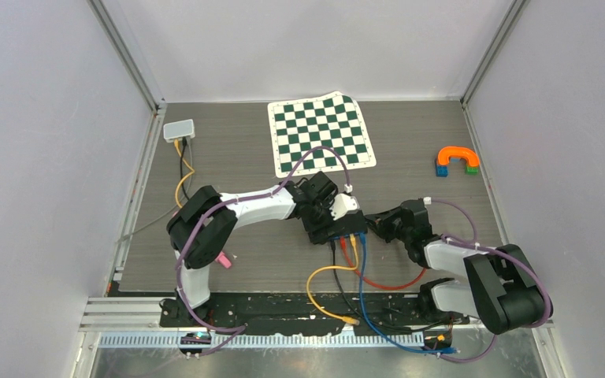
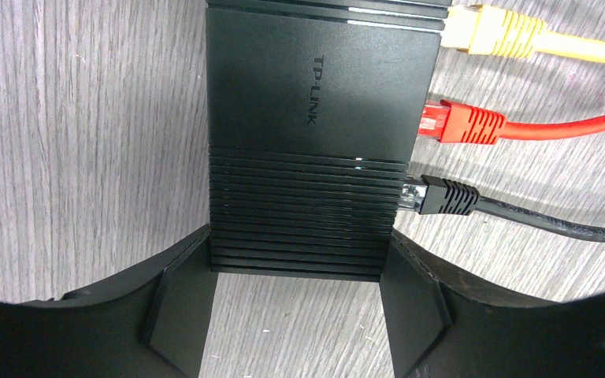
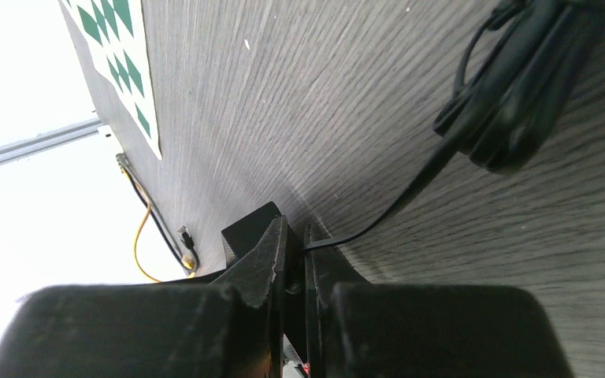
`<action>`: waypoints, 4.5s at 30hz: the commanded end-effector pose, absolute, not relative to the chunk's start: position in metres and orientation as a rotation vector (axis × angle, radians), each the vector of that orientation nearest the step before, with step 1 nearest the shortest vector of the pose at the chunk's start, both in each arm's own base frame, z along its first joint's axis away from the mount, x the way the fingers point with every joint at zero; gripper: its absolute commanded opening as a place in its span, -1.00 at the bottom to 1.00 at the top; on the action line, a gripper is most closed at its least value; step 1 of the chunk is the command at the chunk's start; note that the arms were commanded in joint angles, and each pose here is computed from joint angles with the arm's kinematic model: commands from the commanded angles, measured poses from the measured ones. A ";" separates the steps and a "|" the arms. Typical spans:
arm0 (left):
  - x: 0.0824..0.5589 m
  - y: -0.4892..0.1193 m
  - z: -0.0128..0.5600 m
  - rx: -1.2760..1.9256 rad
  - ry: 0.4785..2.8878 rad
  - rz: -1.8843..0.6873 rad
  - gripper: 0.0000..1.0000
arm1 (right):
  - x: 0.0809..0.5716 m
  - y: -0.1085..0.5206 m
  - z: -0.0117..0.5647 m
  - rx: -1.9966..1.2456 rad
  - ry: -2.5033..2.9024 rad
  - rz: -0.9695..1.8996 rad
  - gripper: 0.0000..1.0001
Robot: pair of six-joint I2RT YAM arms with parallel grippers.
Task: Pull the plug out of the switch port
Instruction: Pull the plug from the switch port, then pull the connector from the switch port.
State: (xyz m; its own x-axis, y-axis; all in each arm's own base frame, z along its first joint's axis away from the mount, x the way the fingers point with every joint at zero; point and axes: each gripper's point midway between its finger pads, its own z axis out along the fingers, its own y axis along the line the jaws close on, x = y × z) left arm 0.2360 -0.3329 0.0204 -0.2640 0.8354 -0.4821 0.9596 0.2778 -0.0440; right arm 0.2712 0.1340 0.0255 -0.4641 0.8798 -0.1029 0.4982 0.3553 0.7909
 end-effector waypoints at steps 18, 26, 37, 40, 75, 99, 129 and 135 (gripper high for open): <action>0.205 -0.297 0.011 1.716 2.330 -0.454 -0.15 | 0.284 0.075 0.033 1.195 1.926 0.692 -0.90; 0.205 -0.297 0.012 1.719 2.331 -0.458 -0.18 | 0.292 0.085 0.052 1.178 1.902 0.857 -0.90; 0.204 -0.297 0.014 1.706 2.324 -0.463 -0.14 | 0.305 0.073 0.072 1.115 1.859 0.776 -0.90; 0.207 -0.302 0.016 1.696 2.318 -0.473 -0.07 | 0.305 0.053 0.080 1.081 1.858 0.615 -0.90; 0.221 -0.313 0.036 1.596 2.246 -0.467 0.61 | 0.302 0.076 0.114 0.573 2.170 0.576 0.29; 0.218 -0.311 0.027 1.606 2.289 -0.466 0.65 | 0.202 0.179 0.048 0.281 2.412 1.203 0.10; 0.219 -0.305 0.025 1.615 2.288 -0.431 0.50 | 0.204 0.175 0.005 0.334 2.535 1.042 -0.39; 0.218 -0.306 0.024 1.622 2.287 -0.438 0.43 | 0.205 0.171 0.008 0.361 2.508 1.023 -0.08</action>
State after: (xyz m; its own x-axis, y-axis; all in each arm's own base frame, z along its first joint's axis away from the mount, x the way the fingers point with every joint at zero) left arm 0.2209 -0.3049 0.0203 -0.3110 0.8573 -0.4103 0.9467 0.3174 -0.0543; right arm 0.2046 0.1892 0.0262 -0.9044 0.3522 -0.2409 0.0321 0.6191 0.7847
